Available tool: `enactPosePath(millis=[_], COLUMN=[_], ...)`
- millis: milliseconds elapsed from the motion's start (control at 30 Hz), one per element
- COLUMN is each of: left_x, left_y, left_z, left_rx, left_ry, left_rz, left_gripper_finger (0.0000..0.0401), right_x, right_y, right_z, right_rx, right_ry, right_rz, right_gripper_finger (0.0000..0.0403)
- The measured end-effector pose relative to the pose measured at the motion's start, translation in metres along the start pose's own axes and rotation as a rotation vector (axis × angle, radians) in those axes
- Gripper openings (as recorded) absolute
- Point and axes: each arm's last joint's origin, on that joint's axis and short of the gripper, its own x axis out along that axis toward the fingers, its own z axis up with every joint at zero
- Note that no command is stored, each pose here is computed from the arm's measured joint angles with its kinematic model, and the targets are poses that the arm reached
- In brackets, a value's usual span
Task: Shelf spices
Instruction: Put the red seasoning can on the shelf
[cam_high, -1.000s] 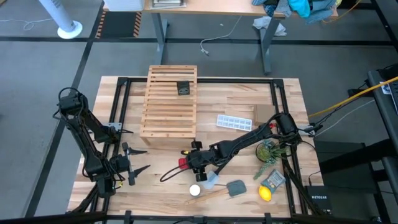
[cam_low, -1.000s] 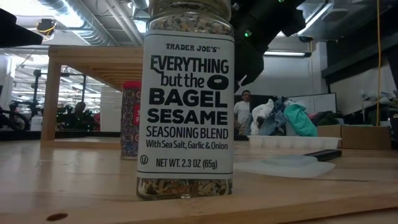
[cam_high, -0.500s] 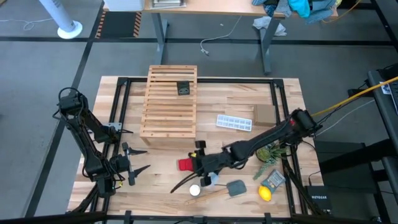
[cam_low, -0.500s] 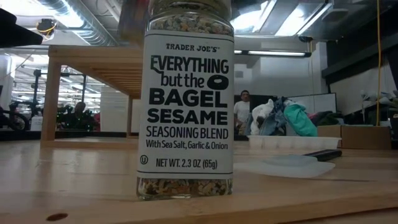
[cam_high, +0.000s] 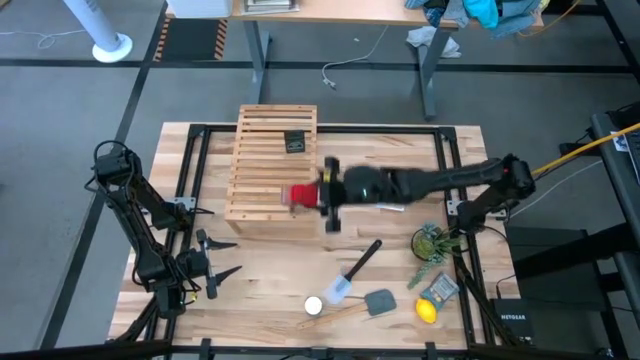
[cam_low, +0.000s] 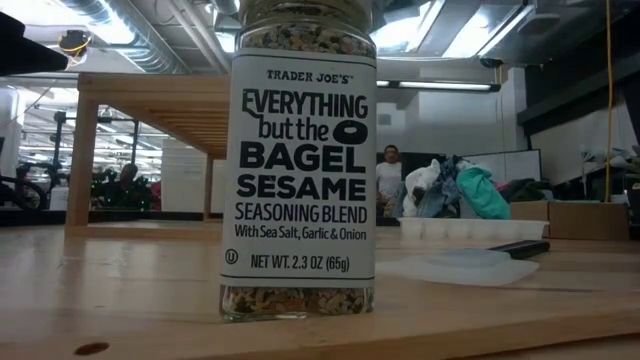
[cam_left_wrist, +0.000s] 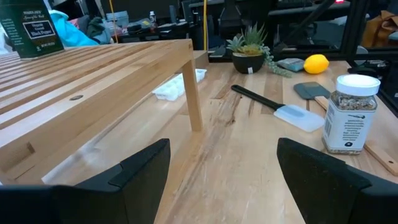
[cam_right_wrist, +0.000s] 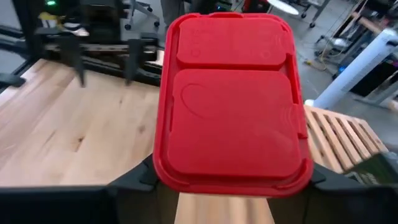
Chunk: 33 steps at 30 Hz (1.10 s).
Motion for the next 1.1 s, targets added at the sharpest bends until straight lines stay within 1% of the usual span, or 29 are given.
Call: enactPosePath(millis=[167, 233, 333, 500, 833, 933, 1100], left_x=[0.000, 0.000, 0.000, 0.000, 0.000, 0.000, 0.000], left_y=[0.000, 0.000, 0.000, 0.000, 0.000, 0.000, 0.000], left_z=[0.000, 0.000, 0.000, 0.000, 0.000, 0.000, 0.000], left_rx=[0.003, 0.003, 0.003, 0.003, 0.003, 0.003, 0.003], left_ry=[0.000, 0.000, 0.000, 0.000, -0.001, -0.001, 0.000], left_rz=[0.000, 0.000, 0.000, 0.000, 0.000, 0.000, 0.000], left_gripper_finger=[0.0289, 0.0289, 0.0289, 0.0289, 0.0289, 0.0289, 0.0289], right_x=[0.002, 0.002, 0.001, 0.006, 0.040, 0.044, 0.044], right_y=[-0.052, -0.066, -0.079, -0.087, -0.083, -0.085, -0.097], right_z=[-0.011, -0.016, -0.021, -0.028, -0.053, -0.058, -0.064], right_rx=[0.058, 0.075, 0.089, 0.095, 0.034, 0.034, 0.046], right_ry=[-0.021, -0.011, -0.005, 0.009, 0.078, 0.100, 0.118], right_rz=[0.043, 0.028, 0.011, 0.020, 0.053, 0.035, -0.010], right_gripper_finger=[0.0183, 0.0183, 0.0183, 0.0183, 0.0183, 0.0183, 0.0183])
